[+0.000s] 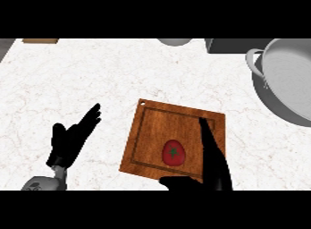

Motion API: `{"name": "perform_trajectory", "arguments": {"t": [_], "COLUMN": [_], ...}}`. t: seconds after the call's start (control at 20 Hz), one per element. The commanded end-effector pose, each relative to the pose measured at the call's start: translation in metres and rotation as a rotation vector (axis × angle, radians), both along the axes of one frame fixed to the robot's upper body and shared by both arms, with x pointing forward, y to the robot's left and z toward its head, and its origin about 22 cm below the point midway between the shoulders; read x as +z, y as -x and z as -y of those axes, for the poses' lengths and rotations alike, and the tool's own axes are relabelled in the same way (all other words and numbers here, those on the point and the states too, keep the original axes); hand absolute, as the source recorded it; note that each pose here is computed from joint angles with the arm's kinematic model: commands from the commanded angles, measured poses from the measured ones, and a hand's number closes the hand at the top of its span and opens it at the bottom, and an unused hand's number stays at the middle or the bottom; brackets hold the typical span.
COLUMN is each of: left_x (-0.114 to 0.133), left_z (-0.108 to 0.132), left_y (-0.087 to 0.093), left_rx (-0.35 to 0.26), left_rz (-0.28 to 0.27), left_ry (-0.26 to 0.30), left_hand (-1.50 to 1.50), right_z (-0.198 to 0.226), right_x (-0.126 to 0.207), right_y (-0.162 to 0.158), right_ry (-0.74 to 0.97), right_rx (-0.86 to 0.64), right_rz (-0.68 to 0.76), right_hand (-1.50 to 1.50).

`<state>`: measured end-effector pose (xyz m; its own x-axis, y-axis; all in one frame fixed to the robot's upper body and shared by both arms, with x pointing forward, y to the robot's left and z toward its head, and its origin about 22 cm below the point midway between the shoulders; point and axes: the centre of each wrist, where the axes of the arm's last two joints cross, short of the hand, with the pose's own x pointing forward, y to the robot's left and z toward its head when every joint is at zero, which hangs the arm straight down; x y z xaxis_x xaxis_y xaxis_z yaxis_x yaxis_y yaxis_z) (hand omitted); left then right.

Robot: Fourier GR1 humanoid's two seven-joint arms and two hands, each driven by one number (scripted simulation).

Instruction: Pick the tomato from the cutting board and place it in the pot

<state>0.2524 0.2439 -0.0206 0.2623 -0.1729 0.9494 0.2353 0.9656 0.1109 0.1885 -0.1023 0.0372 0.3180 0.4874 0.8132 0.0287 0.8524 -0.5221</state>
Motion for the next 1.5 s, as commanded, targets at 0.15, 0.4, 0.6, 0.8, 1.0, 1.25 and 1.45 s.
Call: {"name": "perform_trajectory", "arguments": {"t": [0.15, 0.4, 0.6, 0.8, 1.0, 1.25, 1.45], "left_x": [-0.007, -0.005, 0.001, -0.008, 0.011, -0.002, -0.007], "left_z": [-0.008, 0.008, -0.004, 0.002, -0.006, 0.021, -0.001], "left_y": [-0.009, -0.007, 0.006, -0.008, -0.012, -0.009, -0.002], "left_rx": [-0.004, 0.0, -0.005, -0.01, -0.013, -0.001, -0.004], "left_rz": [0.004, -0.01, -0.004, -0.002, 0.003, 0.009, -0.018], "left_ry": [-0.007, 0.003, -0.001, 0.004, 0.009, 0.002, -0.001], "left_hand": [0.0, 0.0, 0.0, 0.0, 0.0, 0.0, 0.0], "right_z": [0.022, 0.007, 0.017, -0.003, -0.003, 0.009, 0.002], "right_x": [-0.024, -0.034, -0.036, -0.081, -0.095, -0.122, -0.131], "right_y": [0.023, 0.003, 0.003, -0.006, -0.011, -0.019, -0.008], "right_ry": [-0.172, -0.314, -0.369, -0.397, -0.437, -0.315, -0.416], "right_rx": [0.025, 0.044, 0.021, 0.003, 0.026, 0.122, 0.079], "right_rz": [0.083, 0.118, 0.107, 0.074, 0.085, 0.112, 0.143], "right_hand": [-1.5, -1.5, -1.5, -1.5, -1.5, 1.5, 1.5]}}
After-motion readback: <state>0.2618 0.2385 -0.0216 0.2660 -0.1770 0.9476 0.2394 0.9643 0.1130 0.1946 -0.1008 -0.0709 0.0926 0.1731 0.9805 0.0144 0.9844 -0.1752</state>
